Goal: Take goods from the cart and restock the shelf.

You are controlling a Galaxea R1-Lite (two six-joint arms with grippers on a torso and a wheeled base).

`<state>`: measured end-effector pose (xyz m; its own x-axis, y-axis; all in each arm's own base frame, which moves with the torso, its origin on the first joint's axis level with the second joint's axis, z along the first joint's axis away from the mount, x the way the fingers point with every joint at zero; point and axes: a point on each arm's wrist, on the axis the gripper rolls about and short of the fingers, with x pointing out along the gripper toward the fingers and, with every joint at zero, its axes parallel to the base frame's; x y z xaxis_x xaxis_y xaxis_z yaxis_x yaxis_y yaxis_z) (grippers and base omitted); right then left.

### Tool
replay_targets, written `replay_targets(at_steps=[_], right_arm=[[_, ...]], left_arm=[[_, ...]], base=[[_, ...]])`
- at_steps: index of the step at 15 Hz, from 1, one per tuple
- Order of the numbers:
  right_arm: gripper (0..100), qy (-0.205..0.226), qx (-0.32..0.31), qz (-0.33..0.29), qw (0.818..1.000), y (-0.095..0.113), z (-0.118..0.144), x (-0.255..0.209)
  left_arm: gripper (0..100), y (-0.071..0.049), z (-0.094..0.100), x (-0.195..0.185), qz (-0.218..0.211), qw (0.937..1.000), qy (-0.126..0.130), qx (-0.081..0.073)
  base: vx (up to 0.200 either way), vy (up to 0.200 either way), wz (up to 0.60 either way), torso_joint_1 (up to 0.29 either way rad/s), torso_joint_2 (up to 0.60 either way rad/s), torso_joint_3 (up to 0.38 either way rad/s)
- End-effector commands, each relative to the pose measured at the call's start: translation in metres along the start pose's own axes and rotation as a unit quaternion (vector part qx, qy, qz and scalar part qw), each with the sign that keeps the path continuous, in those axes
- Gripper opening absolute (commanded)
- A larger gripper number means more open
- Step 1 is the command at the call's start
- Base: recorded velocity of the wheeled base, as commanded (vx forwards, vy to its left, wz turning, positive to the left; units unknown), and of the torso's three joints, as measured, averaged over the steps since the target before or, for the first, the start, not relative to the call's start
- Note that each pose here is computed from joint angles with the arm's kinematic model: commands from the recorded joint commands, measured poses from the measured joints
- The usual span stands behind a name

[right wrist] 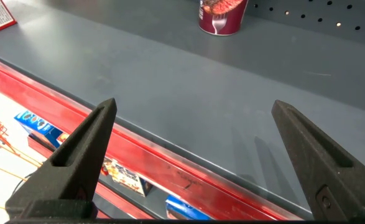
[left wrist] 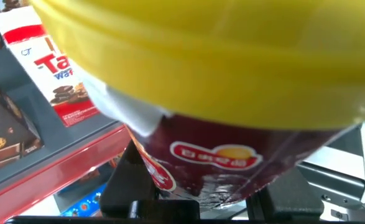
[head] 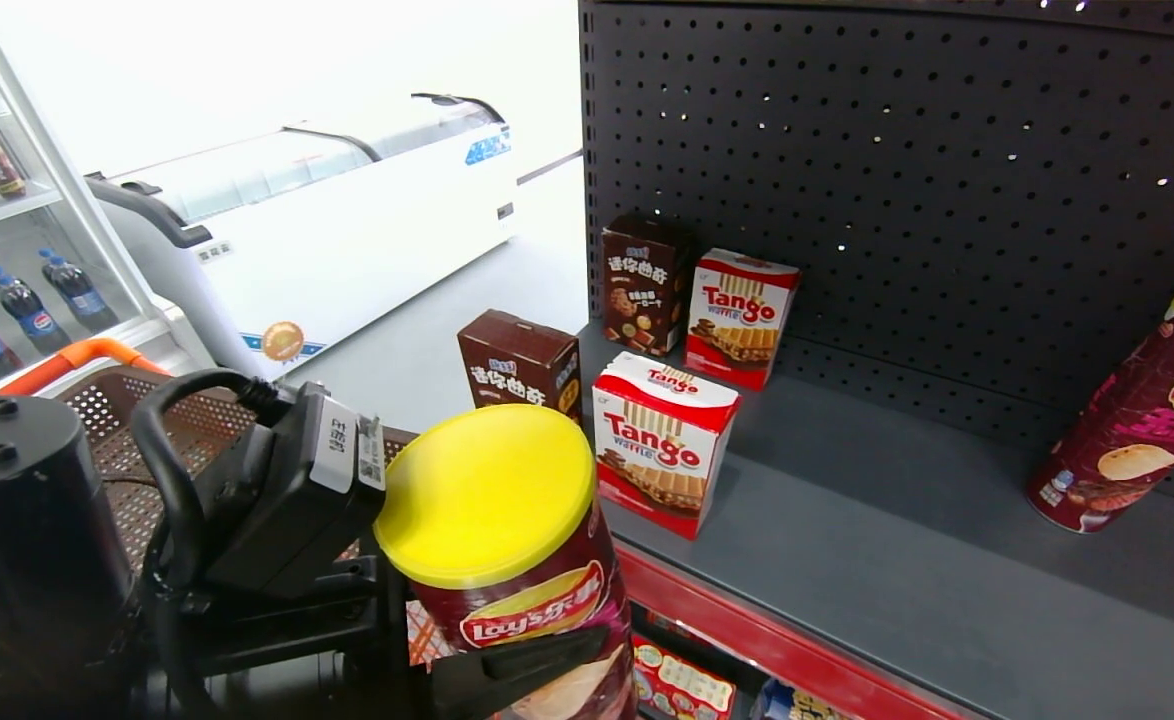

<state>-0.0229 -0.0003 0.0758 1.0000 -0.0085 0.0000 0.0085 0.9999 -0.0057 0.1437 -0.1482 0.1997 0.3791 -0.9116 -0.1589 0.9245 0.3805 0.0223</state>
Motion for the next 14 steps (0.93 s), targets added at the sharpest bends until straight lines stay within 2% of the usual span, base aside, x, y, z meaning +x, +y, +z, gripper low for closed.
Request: replay_targets(at_steps=[1,6,14], right_arm=[[100,0.000,0.000,0.000,1.000,0.000,0.000,0.000],[100,0.000,0.000,0.000,1.000,0.000,0.000,0.000],[100,0.000,0.000,0.000,1.000,0.000,0.000,0.000]], left_arm=[[0,-0.003,0.001,0.001,-0.009,1.0000,-0.002,0.002],[0,-0.015,0.004,0.002,-0.077,0.9970,-0.012,0.008],[0,-0.014,0.004,0.002,-0.074,0.9972,-0.012,0.008]], base=[[0.000,0.000,0.00,0.000,0.00,0.000],[0.000,0.000,0.00,0.000,0.00,0.000],[0.000,0.000,0.00,0.000,0.00,0.000]])
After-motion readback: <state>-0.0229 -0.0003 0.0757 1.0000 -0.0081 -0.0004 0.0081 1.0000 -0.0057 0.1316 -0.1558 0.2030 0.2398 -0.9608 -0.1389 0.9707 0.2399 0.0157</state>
